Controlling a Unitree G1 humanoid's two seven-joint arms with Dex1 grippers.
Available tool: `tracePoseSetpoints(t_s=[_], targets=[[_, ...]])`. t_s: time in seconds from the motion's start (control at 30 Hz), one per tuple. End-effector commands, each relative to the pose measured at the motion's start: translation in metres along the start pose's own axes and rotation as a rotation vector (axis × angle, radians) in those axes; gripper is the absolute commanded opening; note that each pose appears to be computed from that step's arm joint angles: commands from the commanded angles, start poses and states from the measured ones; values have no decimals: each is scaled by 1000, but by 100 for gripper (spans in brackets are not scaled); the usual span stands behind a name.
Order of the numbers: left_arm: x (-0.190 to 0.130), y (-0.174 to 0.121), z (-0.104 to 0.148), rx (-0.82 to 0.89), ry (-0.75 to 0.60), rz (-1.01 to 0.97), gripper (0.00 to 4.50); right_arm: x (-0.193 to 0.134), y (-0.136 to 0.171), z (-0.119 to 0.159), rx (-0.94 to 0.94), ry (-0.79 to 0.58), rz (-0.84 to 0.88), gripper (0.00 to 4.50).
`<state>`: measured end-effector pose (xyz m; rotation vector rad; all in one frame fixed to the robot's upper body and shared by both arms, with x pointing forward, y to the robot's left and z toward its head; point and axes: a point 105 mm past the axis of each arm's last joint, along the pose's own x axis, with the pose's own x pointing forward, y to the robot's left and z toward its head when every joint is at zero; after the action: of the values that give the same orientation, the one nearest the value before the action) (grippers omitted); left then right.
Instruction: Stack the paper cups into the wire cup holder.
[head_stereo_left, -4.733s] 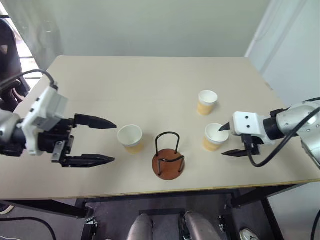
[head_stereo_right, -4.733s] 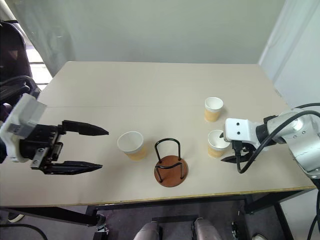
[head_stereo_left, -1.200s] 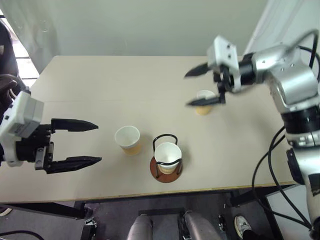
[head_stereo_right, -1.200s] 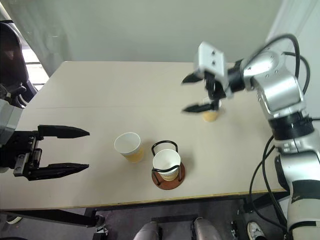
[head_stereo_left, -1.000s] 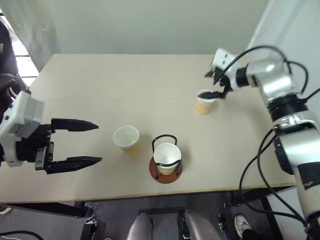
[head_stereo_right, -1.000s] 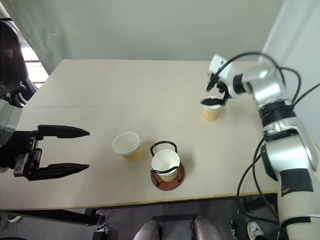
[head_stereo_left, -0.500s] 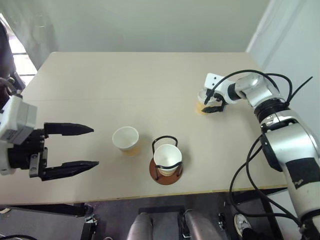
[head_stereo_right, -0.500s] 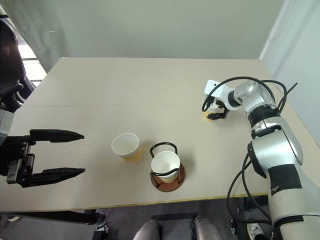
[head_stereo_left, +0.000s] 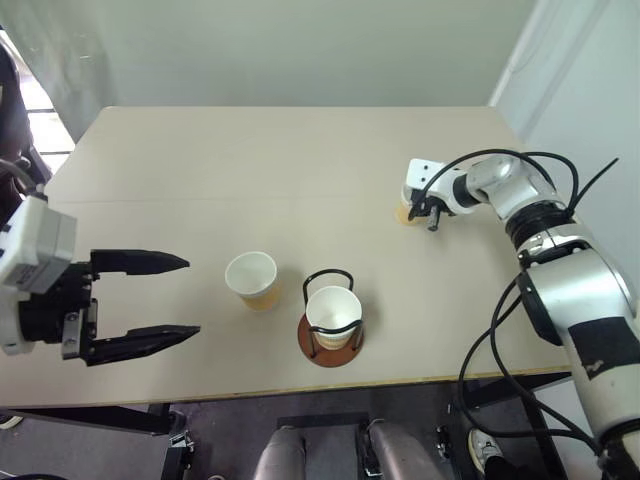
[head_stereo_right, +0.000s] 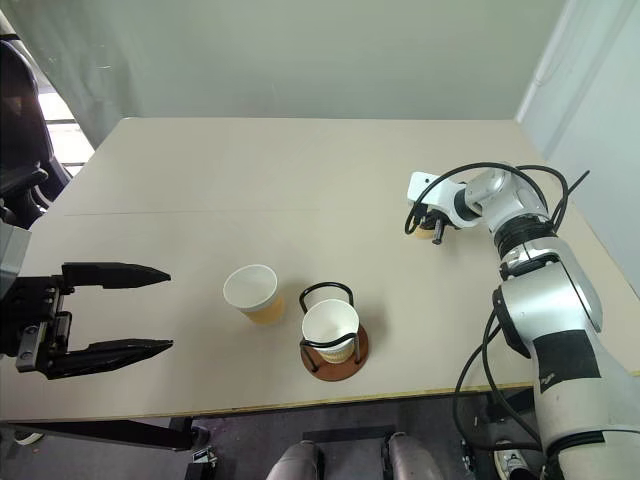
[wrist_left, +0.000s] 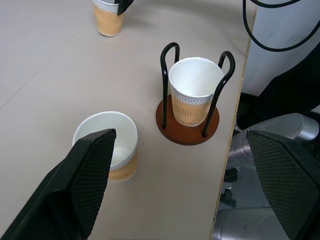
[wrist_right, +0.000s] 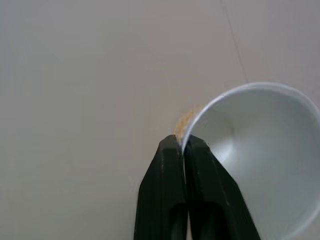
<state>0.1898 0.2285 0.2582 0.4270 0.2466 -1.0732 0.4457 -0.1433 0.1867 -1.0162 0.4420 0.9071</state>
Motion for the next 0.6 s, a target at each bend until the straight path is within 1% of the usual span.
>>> tracePoseSetpoints(t_s=[0.03,0.13,0.27,0.37,0.43,0.53,0.6], targets=[[-4,-2,7,36,-8,19,450,-1,-3,6,-20,-18,-18,3],[-5,-2,7,36,-6,22,450,-2,-2,7,-29,-25,-2,3],[-5,-1,7,38,-3,23,450,-28,-2,39,-141,-170,113,3],[-5,-2,7,38,-4,18,450,-68,-3,67,-238,-296,195,3],[-5,-1,7,35,-2,16,450,-98,-2,83,-303,-379,214,3],[-3,-1,4,25,-4,6,450,-141,12,108,-340,-512,234,3],[-1,0,3,24,-9,-5,450,-160,26,120,-349,-575,274,3]])
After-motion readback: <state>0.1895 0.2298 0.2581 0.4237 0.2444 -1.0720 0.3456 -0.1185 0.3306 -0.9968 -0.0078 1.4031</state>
